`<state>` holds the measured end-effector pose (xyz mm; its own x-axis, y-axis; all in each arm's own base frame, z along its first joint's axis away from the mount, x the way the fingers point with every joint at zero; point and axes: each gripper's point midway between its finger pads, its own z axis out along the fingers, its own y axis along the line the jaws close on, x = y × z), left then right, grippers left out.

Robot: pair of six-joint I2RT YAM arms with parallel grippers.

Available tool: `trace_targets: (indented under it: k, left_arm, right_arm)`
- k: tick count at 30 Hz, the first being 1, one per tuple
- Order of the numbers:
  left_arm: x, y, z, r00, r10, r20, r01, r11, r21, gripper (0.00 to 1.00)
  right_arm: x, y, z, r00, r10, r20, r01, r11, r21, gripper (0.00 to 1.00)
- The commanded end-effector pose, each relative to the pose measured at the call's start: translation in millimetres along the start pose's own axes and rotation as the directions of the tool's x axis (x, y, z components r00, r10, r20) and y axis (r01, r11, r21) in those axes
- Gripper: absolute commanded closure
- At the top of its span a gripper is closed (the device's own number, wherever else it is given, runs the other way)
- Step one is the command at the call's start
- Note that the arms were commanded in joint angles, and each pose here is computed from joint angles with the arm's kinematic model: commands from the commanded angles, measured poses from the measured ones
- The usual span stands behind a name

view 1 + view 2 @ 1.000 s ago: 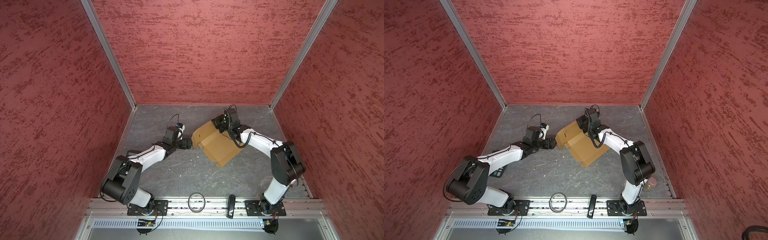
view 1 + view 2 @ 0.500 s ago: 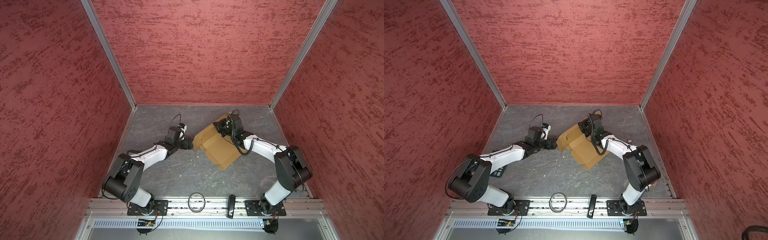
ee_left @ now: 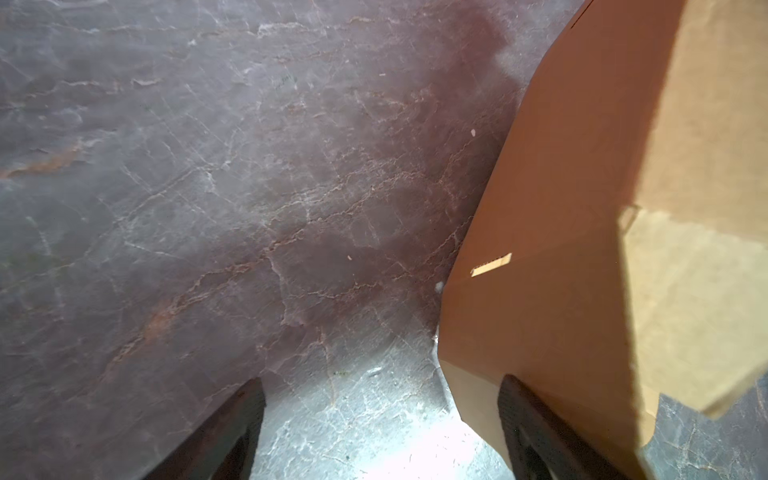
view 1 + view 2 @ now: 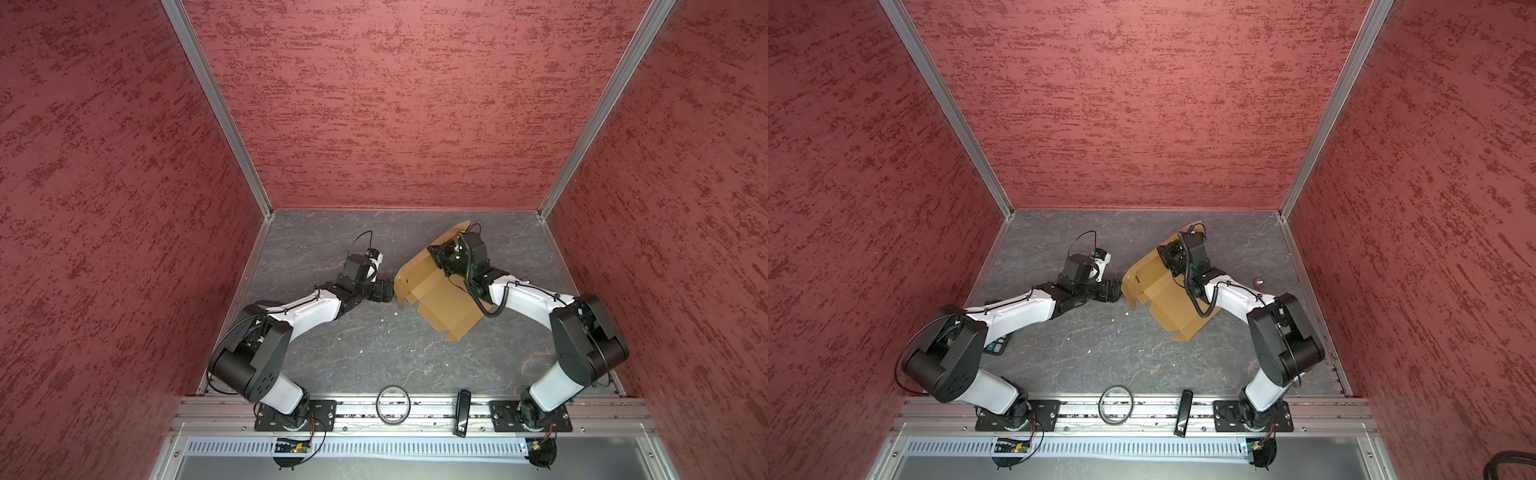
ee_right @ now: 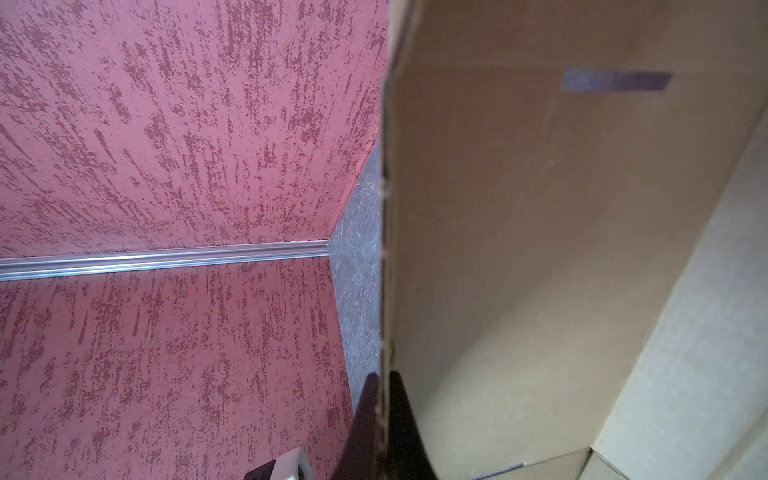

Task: Fold the paper box

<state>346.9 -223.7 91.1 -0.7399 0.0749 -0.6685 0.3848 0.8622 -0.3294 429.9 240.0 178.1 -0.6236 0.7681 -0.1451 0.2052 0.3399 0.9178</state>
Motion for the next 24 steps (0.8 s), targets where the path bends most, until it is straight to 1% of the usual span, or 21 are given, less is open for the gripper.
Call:
trace_targets:
  k: [1, 10, 14, 20, 24]
  left_arm:
    - [-7, -10, 2, 1.000, 0.003, 0.019, -0.003, 1.000, 0.021, 0.10]
    - [-12, -3, -2, 0.999, -0.001, 0.033, 0.002, 1.000, -0.017, 0.06]
    - [-13, -2, -3, 0.999, -0.002, 0.037, 0.003, 1.000, -0.021, 0.04]
    - [-14, -3, -5, 0.999, 0.004, 0.040, -0.003, 1.000, -0.023, 0.02]
    - [-14, -4, -6, 0.999, 0.009, 0.034, -0.008, 1.000, -0.024, 0.02]
  right_arm:
    - [-2, 16, -8, 1.000, -0.018, 0.015, 0.019, 0.998, -0.060, 0.97]
    - [-2, 44, -6, 0.999, -0.036, -0.003, 0.036, 0.991, -0.133, 0.97]
    - [1, 50, -8, 0.999, -0.035, -0.022, 0.031, 0.985, -0.173, 0.97]
    - [4, 41, -11, 0.997, -0.049, -0.056, 0.036, 0.977, -0.210, 0.97]
    - [5, 25, -11, 0.996, -0.026, -0.081, 0.007, 0.973, -0.231, 0.97]
